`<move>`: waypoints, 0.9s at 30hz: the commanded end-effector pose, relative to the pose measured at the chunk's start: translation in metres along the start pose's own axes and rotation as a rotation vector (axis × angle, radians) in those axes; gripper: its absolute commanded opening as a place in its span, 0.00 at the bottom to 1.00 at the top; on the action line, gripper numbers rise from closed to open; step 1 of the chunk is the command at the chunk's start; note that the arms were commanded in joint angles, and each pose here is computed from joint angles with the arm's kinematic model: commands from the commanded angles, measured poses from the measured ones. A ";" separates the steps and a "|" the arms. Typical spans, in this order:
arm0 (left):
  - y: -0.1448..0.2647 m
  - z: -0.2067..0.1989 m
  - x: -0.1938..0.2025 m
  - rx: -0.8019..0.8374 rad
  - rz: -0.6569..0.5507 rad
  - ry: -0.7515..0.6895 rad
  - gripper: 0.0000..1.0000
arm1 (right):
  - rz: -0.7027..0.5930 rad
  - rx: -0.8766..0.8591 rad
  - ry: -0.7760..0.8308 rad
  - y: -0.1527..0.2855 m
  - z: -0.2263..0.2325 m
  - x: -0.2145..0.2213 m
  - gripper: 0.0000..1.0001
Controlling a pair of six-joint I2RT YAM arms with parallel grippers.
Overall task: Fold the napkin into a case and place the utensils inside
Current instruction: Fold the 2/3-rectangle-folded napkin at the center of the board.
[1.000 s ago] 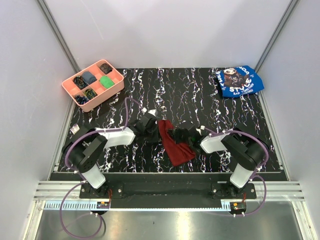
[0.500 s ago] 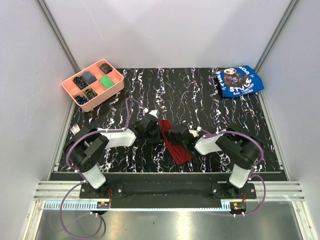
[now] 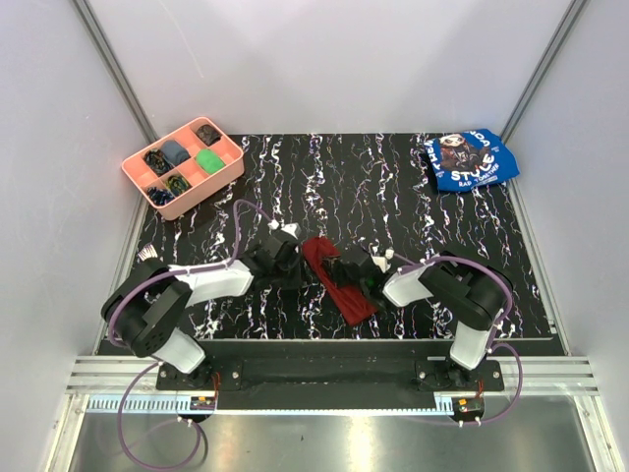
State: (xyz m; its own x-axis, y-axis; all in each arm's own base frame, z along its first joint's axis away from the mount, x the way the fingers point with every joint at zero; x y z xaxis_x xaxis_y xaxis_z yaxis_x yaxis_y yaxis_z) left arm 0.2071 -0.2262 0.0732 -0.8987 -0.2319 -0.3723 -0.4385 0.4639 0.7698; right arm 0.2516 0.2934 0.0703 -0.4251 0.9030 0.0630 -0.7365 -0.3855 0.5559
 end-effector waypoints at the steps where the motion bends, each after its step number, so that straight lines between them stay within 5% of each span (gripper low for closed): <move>1: 0.017 -0.002 -0.004 0.007 -0.024 0.002 0.15 | 0.058 -0.088 0.077 0.001 0.033 0.017 0.25; 14: 0.052 0.010 -0.038 0.010 -0.151 0.072 0.19 | 0.187 -0.130 0.481 0.022 0.105 0.026 0.72; 15: 0.059 0.007 -0.042 0.041 -0.170 0.082 0.21 | 0.277 -0.141 0.549 0.027 0.105 0.030 0.73; 23: 0.071 -0.017 -0.066 0.142 -0.138 0.106 0.50 | 0.326 -0.127 0.913 0.064 0.093 -0.040 0.87; 27: 0.062 -0.020 -0.074 0.140 -0.117 0.131 0.52 | 0.436 -0.125 1.115 0.071 0.069 -0.050 0.87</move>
State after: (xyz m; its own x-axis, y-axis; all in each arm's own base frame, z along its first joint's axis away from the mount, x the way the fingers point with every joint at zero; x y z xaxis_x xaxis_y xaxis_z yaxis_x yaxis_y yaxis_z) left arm 0.2327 -0.1863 0.1455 -0.8270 -0.3932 -0.4018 -0.5573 0.4797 0.6777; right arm 0.2846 0.2496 0.1884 -0.7874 0.3857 -0.4808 -0.6061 -0.6262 0.4903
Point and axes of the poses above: each gripper's point midway between its finger pads, its own y axis back along the fingers, its own z axis along the line the jaws close on, x = y × z, the point moved 7 cm from there along y, back along the fingers, and after that the axes turned 9 degrees about y, right-handed, at the moved point
